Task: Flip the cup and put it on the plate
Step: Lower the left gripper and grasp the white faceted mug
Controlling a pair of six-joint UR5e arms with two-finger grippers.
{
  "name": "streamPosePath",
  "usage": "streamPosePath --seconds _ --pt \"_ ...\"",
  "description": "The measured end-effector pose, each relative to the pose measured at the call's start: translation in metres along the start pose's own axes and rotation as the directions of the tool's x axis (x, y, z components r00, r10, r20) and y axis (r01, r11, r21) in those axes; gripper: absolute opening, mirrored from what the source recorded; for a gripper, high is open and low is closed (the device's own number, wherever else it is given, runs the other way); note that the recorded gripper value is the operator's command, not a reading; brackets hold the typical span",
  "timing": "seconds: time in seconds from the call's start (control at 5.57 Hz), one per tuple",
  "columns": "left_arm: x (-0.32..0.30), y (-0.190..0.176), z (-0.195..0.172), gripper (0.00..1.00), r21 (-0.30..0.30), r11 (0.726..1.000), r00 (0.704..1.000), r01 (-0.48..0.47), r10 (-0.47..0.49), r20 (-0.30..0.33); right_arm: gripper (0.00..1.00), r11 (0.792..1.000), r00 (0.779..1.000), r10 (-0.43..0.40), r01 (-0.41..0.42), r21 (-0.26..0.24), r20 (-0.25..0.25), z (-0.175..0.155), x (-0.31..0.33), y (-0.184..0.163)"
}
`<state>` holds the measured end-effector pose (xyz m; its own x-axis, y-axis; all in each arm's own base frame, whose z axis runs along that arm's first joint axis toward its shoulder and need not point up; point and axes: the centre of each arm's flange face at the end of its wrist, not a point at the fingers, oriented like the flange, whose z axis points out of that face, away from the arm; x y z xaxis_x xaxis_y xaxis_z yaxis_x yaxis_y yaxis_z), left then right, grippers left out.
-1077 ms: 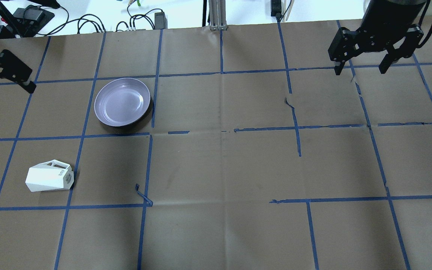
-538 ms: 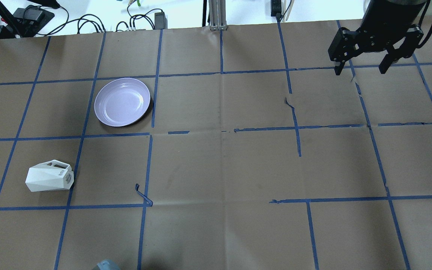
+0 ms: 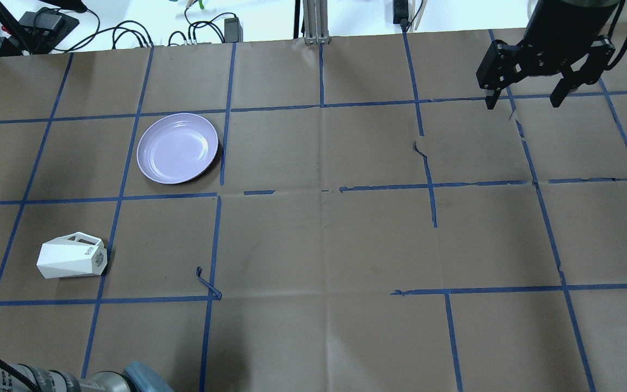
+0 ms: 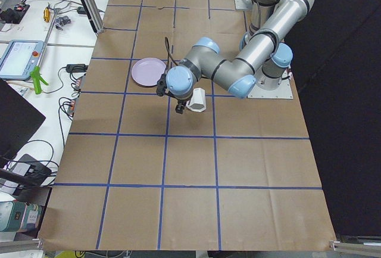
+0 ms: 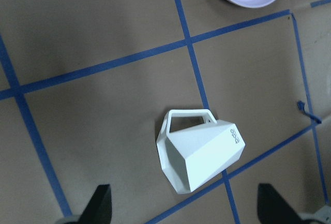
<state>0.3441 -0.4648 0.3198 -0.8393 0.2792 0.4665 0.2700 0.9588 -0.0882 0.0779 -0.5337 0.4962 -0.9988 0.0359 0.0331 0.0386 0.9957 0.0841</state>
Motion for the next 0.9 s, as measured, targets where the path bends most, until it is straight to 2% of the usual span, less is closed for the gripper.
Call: streamPosePath --seconds 0.18,0.36,0.54,0.72,0.9 --pt "-0.025 0.019 0.040 0.98 0.022 1.000 0.994 -0.005 0.007 -0.105 1.00 1.000 1.000 0.000 0.000 0.000 0.000 0.000 0.000 0.000" --pt "-0.037 0.036 0.078 0.98 0.039 0.999 0.979 -0.001 0.009 -0.206 1.00 1.000 1.000 0.000 0.000 0.000 0.000 0.000 0.000 0.000" --pt "-0.040 0.049 0.108 0.92 0.056 0.998 0.953 0.021 -0.003 -0.303 1.00 1.000 1.000 0.000 0.000 0.000 0.000 0.000 0.000 0.000" --pt "-0.040 0.054 0.130 0.70 0.064 0.997 0.921 0.045 -0.017 -0.390 1.00 1.000 1.000 0.000 0.000 0.000 0.000 0.000 0.000 0.000" --pt "-0.041 0.058 0.147 0.35 0.064 0.997 0.892 0.046 -0.012 -0.452 1.00 1.000 1.000 0.000 0.000 0.000 0.000 0.000 0.000 0.000"
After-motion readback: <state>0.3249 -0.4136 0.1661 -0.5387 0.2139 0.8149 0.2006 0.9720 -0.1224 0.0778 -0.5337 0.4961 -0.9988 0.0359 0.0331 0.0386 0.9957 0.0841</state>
